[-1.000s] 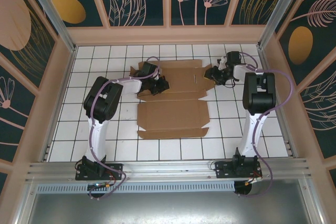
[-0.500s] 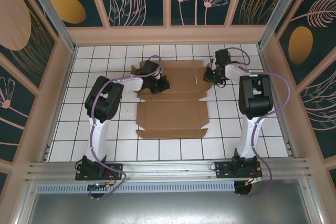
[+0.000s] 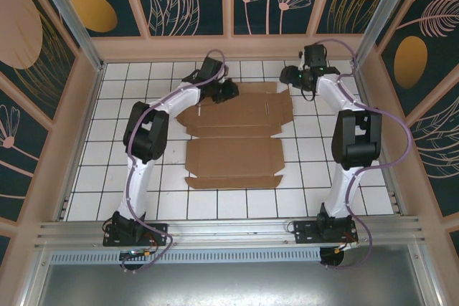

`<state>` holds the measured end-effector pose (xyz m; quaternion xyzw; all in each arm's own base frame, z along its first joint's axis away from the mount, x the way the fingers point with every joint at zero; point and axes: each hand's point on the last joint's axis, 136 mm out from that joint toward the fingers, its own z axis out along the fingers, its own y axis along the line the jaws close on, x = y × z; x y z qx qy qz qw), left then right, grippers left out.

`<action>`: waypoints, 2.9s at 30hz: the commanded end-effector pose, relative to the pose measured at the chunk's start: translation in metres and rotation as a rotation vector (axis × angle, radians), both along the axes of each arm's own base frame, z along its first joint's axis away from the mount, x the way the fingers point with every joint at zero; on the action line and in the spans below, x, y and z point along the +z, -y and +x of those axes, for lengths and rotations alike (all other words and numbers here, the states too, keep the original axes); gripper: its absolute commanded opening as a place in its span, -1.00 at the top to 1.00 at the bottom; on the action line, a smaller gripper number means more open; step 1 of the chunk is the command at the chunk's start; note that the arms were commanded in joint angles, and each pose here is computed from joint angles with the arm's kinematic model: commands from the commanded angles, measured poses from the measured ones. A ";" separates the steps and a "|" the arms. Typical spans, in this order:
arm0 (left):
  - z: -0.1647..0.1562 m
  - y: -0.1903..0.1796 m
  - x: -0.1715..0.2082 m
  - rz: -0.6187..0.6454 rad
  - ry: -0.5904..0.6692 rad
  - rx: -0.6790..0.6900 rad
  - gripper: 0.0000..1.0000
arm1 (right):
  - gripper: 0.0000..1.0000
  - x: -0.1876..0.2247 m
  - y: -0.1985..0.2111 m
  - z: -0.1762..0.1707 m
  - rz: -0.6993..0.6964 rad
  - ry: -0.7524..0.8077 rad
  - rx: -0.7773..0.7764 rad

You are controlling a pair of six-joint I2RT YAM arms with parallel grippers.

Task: Fold the paper box

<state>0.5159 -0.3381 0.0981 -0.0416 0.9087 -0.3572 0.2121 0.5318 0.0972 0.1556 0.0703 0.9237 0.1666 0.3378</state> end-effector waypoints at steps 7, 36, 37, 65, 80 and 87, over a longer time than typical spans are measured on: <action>0.056 -0.007 -0.053 -0.040 -0.065 0.148 0.65 | -0.24 -0.024 -0.054 0.040 0.193 -0.064 0.073; 0.061 -0.020 -0.089 -0.054 -0.122 0.161 0.73 | -0.22 -0.084 -0.107 0.073 0.254 -0.118 0.143; 0.061 -0.020 -0.089 -0.053 -0.122 0.160 0.73 | -0.21 -0.079 -0.111 0.071 0.254 -0.108 0.153; 0.056 -0.022 -0.088 -0.038 -0.124 0.151 0.76 | -0.15 -0.091 -0.158 0.047 0.231 -0.108 0.272; 0.043 -0.024 -0.090 -0.018 -0.131 0.110 0.76 | -0.21 -0.041 -0.063 0.082 0.299 0.036 0.061; 0.041 -0.024 -0.092 -0.014 -0.136 0.102 0.76 | -0.22 -0.075 -0.065 0.086 0.279 -0.057 0.055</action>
